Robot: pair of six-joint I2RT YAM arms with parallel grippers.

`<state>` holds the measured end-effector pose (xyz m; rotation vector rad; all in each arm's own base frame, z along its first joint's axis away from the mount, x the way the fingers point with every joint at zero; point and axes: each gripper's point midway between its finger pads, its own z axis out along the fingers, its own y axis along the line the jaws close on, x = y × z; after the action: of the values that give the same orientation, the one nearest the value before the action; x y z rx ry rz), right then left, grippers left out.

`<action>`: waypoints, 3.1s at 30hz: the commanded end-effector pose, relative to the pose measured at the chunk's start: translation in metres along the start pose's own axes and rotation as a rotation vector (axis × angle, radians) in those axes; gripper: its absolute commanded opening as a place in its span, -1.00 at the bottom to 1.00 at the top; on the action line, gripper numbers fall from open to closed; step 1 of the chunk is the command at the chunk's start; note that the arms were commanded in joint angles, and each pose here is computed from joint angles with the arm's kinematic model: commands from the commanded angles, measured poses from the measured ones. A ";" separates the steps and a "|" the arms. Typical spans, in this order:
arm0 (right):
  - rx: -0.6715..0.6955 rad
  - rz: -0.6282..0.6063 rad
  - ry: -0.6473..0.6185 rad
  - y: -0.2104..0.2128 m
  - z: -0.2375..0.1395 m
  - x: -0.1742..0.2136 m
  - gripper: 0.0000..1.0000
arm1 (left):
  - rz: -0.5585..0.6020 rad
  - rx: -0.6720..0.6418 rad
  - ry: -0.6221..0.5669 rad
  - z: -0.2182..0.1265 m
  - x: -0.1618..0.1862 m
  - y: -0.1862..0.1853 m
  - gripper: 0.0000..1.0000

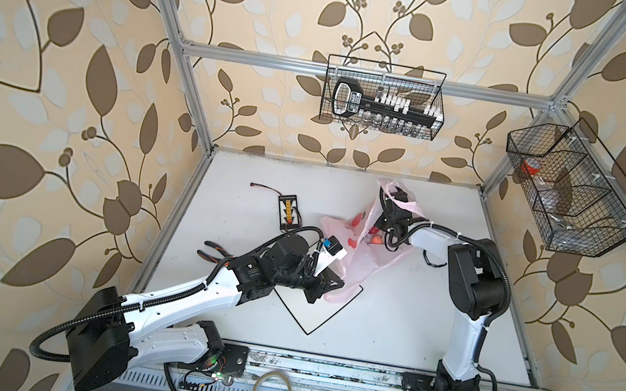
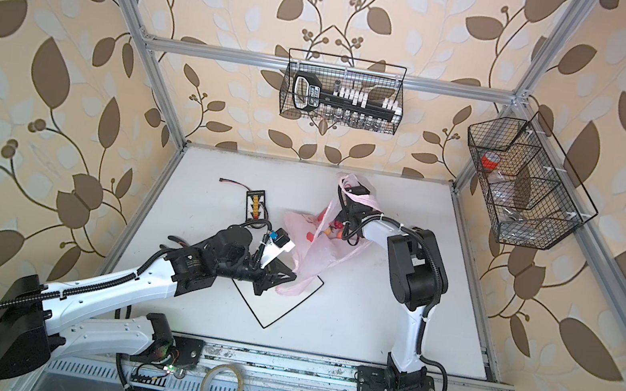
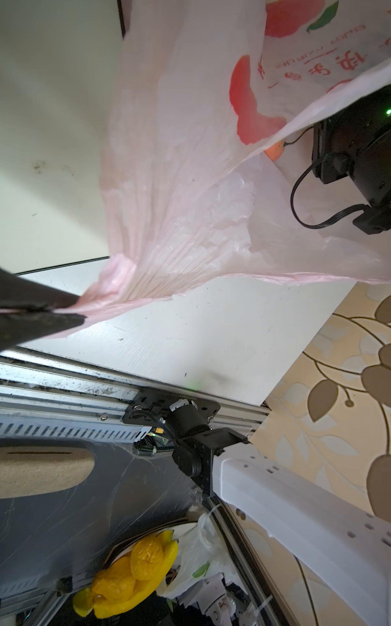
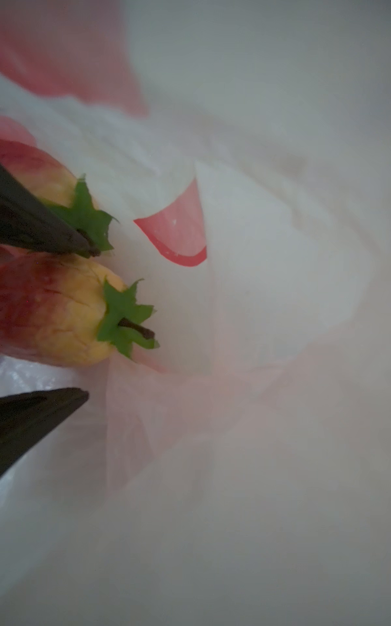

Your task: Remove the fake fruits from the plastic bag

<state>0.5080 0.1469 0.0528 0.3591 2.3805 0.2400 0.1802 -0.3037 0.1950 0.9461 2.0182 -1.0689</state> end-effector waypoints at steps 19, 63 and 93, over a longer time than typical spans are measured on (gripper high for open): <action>0.040 -0.084 0.036 -0.001 0.015 -0.007 -0.10 | -0.024 -0.101 -0.074 -0.009 -0.019 0.012 -1.00; -0.859 -0.346 -0.122 0.089 -0.234 0.015 -0.21 | -0.256 -0.453 -0.191 -0.004 -0.060 0.089 -1.00; -1.012 -0.986 -0.228 0.127 -0.305 0.173 -0.27 | -0.289 -0.347 -0.154 -0.006 -0.070 0.111 -1.00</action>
<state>0.2069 0.2937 0.2160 -1.0616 1.6815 0.7819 0.3027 -0.2688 0.1938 0.3506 2.2170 -0.8456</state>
